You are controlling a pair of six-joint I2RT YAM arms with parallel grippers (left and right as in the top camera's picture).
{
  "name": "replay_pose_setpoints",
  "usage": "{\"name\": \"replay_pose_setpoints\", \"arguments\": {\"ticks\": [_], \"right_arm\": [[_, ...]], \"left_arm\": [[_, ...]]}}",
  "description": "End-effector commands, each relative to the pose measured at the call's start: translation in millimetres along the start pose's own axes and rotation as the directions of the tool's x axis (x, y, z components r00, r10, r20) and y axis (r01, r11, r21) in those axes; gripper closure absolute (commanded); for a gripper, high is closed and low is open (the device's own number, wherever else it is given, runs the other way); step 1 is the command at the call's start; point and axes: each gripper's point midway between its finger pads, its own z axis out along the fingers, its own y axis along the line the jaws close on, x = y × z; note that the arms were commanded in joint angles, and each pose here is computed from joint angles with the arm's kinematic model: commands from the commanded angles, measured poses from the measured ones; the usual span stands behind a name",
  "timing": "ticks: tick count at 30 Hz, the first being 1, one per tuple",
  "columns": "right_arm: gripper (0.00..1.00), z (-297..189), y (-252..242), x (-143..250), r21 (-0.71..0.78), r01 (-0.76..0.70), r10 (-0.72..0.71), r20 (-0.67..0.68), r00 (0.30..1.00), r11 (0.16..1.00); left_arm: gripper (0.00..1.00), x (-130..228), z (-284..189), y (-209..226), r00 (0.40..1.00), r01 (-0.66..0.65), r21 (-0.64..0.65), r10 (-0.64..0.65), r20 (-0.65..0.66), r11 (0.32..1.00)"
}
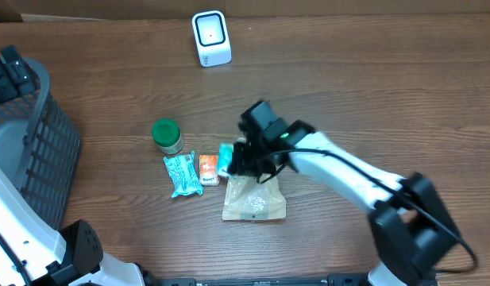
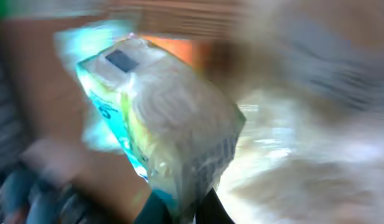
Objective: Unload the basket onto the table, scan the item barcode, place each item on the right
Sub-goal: 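Lift the packet and carry it to the white scanner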
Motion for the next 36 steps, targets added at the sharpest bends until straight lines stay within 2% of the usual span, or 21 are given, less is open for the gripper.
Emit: {"name": "replay_pose_setpoints", "arguments": {"ticks": [1,4,6,10,13,15,19,21,22,25,28,32,36], "right_arm": [[0.96,-72,68,6,-0.365,0.305,-0.311,0.043,0.949,0.880],[0.96,-113,81,12,-0.543,0.394,-0.409,0.100,0.907,0.742],[0.96,-135,83,11,-0.621,0.413,-0.425,0.139,0.894,0.666],[0.96,-159,75,0,-0.678,0.386,-0.383,0.164,0.909,0.626],[0.96,-180,78,3,-0.751,0.392,-0.396,0.190,0.899,0.531],[0.96,-189,78,4,-0.777,0.387,-0.394,0.195,0.898,0.497],[0.96,-193,78,4,-0.787,0.376,-0.387,0.191,0.902,0.489],[0.96,-188,75,0,-0.770,0.356,-0.365,0.172,0.915,0.529],[0.96,-182,71,-5,-0.744,0.335,-0.338,0.155,0.928,0.578],[0.96,-151,43,-30,-0.565,0.208,-0.173,0.114,0.978,0.799],[0.96,-136,21,-46,-0.393,0.151,-0.101,0.145,0.984,0.907],[0.96,-142,9,-66,-0.179,0.148,-0.112,0.199,0.974,0.973],[0.96,-158,11,-98,0.060,0.182,-0.192,0.252,0.949,0.981]], "left_arm": [[0.00,-3,-9,0,0.999,-0.014,0.004,0.014,0.030,1.000],[0.01,-3,-9,0,0.999,-0.014,0.004,0.014,0.030,1.000],[0.01,-3,-9,0,0.999,-0.014,0.004,0.014,0.030,1.000],[0.00,-3,-9,0,0.999,-0.014,0.004,0.014,0.030,1.000],[0.00,-3,-9,0,0.999,-0.014,0.004,0.014,0.030,1.000],[0.00,-3,-9,0,0.999,-0.015,0.005,0.014,0.030,1.000],[0.00,-3,-9,-1,0.999,-0.015,0.005,0.015,0.030,1.000],[0.01,-3,-9,0,0.999,-0.015,0.005,0.015,0.030,1.000],[0.00,-3,-9,0,0.999,-0.015,0.005,0.015,0.030,1.000],[0.00,-3,-9,0,0.999,-0.015,0.005,0.015,0.030,1.000],[0.00,-3,-9,-1,0.999,-0.015,0.005,0.015,0.030,1.000],[0.00,-3,-9,-1,0.999,-0.015,0.005,0.015,0.030,1.000],[0.00,-3,-9,-1,0.999,-0.015,0.005,0.015,0.030,1.000]]}}
